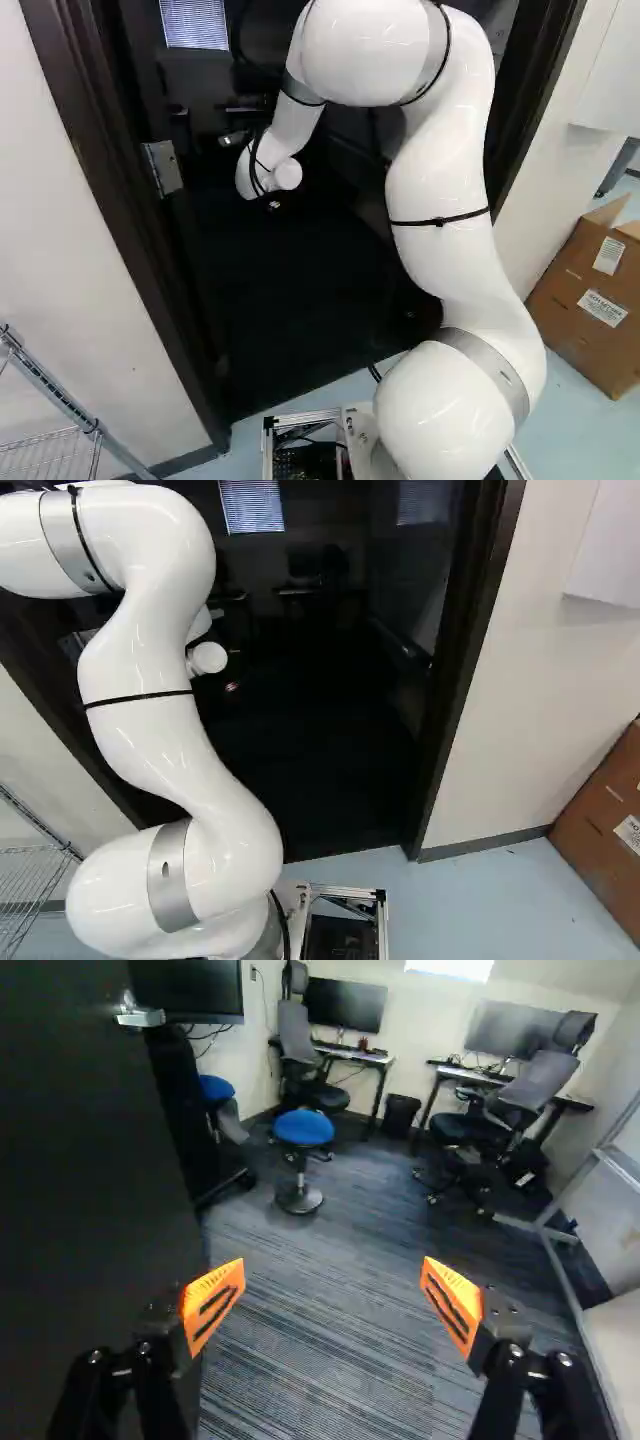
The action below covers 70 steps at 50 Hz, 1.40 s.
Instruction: Open the door and move inside
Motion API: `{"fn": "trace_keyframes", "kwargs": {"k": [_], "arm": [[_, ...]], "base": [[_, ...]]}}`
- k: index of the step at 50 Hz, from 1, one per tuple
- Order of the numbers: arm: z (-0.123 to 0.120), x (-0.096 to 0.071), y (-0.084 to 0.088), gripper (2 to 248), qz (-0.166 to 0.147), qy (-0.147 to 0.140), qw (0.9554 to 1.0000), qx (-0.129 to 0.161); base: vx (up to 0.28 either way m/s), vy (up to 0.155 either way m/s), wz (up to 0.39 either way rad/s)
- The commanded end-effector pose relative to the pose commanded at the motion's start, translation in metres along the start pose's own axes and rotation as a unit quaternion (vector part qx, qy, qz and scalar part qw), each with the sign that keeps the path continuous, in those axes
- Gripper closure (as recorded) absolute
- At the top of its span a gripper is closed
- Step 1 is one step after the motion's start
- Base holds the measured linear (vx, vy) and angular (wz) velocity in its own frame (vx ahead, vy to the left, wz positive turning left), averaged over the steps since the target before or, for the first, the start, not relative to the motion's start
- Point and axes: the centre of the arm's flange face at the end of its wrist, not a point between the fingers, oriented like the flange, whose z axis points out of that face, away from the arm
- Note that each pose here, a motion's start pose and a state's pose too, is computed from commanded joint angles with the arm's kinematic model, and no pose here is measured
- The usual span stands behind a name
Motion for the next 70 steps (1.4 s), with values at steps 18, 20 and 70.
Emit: {"fn": "trace_keyframes", "kwargs": {"k": [18,20,70], "arm": [[-0.018,-0.007,0.027,3,0.031,-0.007,0.9988,-0.038],[-0.020,-0.007,0.030,3,0.034,-0.007,0.9985,-0.043],[-0.094,-0.031,0.083,3,0.077,-0.027,0.9901,-0.114]], "base": [[0.000,0.000,0.000],[0.000,0.000,0.000],[0.000,0.000,0.000]]}}
